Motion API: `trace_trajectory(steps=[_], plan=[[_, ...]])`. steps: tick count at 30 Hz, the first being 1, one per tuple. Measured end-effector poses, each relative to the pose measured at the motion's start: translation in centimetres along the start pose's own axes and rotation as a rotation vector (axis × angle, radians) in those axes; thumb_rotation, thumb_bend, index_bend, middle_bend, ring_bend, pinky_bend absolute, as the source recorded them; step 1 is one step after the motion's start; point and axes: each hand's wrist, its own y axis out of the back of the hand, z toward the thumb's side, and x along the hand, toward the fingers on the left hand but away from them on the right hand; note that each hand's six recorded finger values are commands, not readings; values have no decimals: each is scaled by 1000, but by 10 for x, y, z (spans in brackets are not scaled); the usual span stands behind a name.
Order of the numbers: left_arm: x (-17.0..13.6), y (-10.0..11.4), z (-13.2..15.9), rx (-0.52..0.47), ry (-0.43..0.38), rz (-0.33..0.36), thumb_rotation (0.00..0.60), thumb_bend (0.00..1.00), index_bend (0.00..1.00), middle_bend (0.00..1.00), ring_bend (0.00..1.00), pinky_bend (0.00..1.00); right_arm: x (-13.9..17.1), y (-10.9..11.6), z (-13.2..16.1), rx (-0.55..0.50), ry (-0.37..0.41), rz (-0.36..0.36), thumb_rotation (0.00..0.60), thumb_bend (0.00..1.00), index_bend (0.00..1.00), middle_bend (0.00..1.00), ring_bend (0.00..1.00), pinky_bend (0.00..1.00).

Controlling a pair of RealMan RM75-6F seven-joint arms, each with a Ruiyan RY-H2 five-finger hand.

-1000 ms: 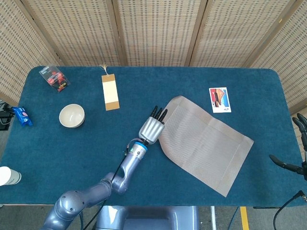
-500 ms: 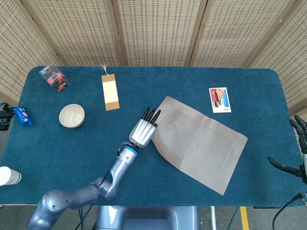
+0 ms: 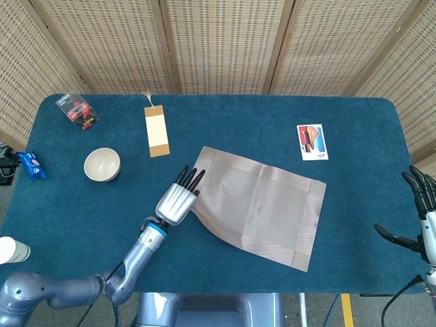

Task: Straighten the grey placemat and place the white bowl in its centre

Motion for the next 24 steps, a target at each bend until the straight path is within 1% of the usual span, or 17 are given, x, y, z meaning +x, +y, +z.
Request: trace_trajectory(steps=[4,9,14,19,24], plan=[[-18,1,-2,-6,-28,-31,600,530,814,0,0,0,0,-5,2,13,4,7,600,123,73,0,0,0],[-44,6,2,-19,-99,-62,600,530,814,0,0,0,0,-9,4,24,5,12,600,122,73,0,0,0],[-66,7,12,-20,-177,-70,600,530,815,0,0,0,1,-12,6,31,10,16,600,123,73,0,0,0],[-80,8,19,-56,-230,-69,600,531,815,0,0,0,1,-13,6,35,11,17,600,123,73,0,0,0],[-90,6,22,-85,-268,-84,600,531,815,0,0,0,2,-13,7,38,11,15,600,123,73,0,0,0]])
